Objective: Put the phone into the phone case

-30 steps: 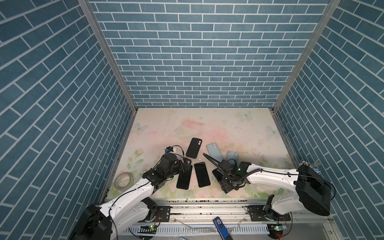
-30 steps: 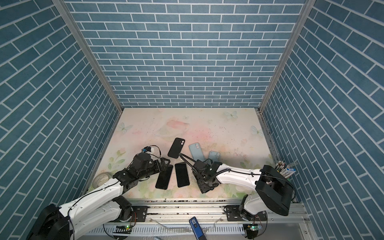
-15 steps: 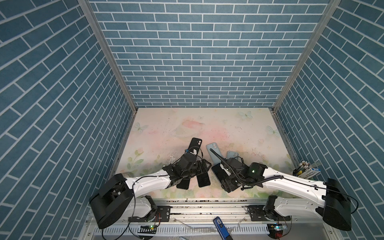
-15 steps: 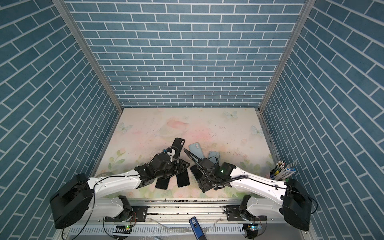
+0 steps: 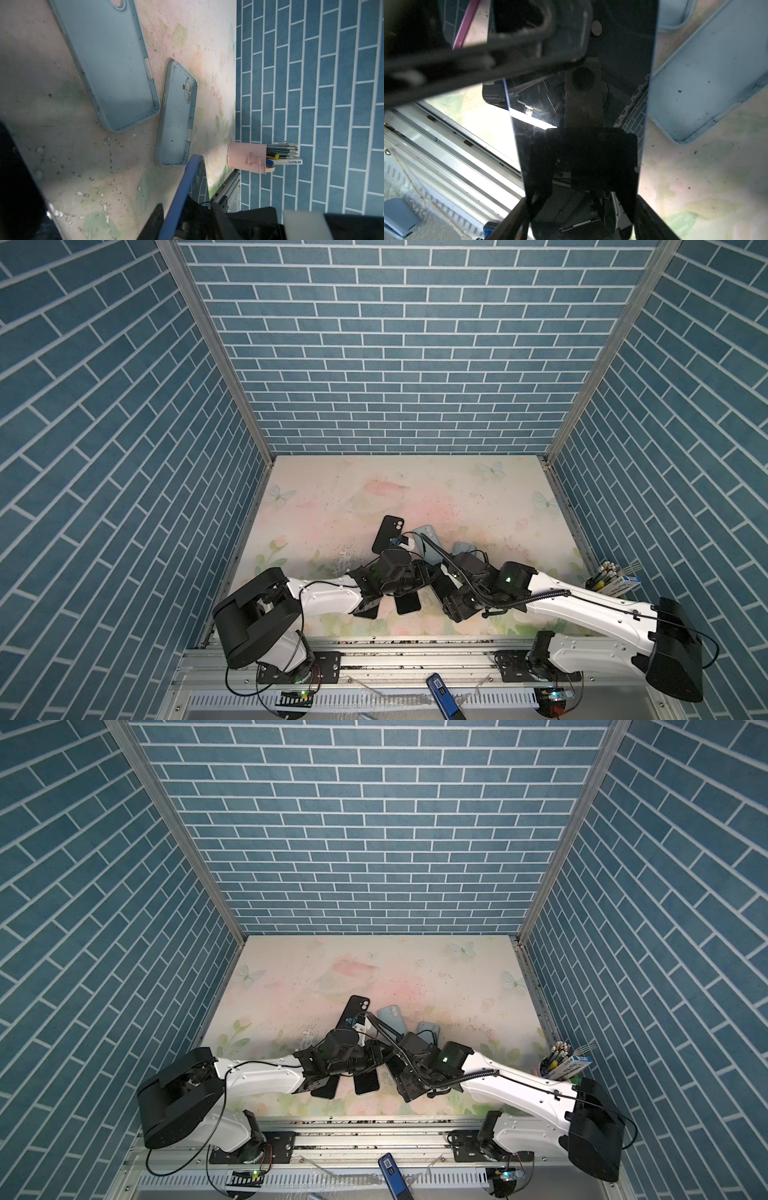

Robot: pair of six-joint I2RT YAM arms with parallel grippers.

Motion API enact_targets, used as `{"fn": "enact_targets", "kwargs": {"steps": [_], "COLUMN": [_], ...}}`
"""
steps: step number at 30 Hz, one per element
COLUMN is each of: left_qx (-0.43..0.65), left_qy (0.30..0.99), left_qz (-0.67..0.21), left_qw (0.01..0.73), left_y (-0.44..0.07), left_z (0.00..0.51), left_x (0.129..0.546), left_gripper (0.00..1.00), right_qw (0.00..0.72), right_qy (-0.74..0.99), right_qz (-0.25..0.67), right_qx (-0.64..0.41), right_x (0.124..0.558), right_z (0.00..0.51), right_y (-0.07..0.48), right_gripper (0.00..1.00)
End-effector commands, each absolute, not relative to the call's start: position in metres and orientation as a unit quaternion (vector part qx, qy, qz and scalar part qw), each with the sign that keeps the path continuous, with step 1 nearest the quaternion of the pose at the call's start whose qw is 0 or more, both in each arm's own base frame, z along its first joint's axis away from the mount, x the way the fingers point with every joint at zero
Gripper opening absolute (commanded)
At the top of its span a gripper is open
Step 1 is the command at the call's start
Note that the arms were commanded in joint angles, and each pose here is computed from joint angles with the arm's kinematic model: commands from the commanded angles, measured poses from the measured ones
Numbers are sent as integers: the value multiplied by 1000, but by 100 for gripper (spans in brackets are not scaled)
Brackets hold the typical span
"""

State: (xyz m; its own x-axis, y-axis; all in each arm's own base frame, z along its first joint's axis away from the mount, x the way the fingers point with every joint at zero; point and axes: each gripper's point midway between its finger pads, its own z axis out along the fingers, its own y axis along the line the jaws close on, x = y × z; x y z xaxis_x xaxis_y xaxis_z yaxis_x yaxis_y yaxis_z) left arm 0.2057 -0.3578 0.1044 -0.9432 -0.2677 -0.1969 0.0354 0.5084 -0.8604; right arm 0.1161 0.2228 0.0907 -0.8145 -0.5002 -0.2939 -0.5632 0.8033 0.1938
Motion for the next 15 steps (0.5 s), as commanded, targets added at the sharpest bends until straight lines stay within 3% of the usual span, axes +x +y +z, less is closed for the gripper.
{"fn": "enact_targets", "kwargs": {"steps": [1, 7, 11, 15], "left_qx": [-64, -60, -68, -81], "left_qy": [833, 821, 816, 814], "left_qz": [-528, -546, -549, -546], "left_qw": [153, 154, 169, 181], "left_y": [-368, -375, -368, -352], "left_z": [117, 124, 131, 135], "left_x": [202, 203, 207, 215], "left_gripper": [32, 7, 4, 4], "right_qw": [145, 141, 149, 171], "right_qy": [934, 934, 934, 931], "right_qz": [157, 167, 175, 190], "right_qx": [-287, -282, -273, -259], "right_x": [123, 122, 124, 128], "right_z": [110, 110, 119, 139], "right_y": [233, 237, 238, 234], "right_gripper": [60, 62, 78, 85]}}
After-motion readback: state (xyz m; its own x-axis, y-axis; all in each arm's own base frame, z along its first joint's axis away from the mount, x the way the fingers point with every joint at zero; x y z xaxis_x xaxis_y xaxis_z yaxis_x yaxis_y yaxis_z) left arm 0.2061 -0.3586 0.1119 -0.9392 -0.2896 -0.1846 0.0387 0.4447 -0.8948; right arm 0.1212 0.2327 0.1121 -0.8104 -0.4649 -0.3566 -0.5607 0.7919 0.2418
